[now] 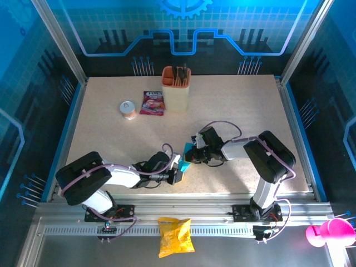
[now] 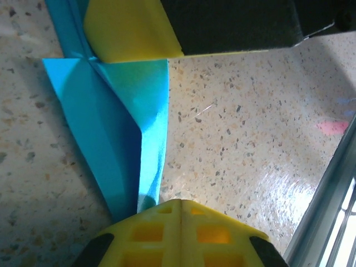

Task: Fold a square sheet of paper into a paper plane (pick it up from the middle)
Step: Fold the wing for the fifth time at the center of the table.

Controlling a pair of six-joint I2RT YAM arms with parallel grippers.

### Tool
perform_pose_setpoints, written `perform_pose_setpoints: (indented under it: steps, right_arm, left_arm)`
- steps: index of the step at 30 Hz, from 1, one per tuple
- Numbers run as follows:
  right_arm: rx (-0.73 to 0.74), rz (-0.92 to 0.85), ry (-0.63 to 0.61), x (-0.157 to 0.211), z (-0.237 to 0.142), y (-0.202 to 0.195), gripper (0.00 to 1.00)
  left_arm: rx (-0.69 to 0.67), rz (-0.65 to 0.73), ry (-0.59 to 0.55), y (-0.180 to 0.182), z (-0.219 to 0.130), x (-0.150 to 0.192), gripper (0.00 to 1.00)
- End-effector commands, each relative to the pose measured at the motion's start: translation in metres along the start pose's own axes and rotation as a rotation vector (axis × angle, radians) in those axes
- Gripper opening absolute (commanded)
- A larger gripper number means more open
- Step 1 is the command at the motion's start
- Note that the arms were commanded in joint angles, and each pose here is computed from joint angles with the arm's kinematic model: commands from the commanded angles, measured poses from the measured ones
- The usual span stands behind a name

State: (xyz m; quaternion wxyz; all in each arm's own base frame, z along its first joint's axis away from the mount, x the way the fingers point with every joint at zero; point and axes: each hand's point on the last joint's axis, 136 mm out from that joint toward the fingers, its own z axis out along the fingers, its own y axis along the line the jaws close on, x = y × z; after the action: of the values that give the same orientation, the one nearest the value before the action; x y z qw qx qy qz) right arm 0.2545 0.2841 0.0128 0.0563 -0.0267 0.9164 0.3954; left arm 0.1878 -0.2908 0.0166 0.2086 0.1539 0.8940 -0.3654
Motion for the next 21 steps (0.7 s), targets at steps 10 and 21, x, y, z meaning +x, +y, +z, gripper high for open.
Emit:
perform_pose_setpoints:
  steps: [10,21]
  right_arm:
    - [0.065,-0.114,-0.086,0.012,-0.048,0.028,0.0]
    - [0.031,-0.169,-0.112,0.047,-0.029,0.032,0.0]
  left_arm:
    - [-0.049,-0.063,0.086,0.023,0.004,0.032,0.0]
    - [-0.059,-0.054,0.09,0.026,0.004,0.034,0.0]
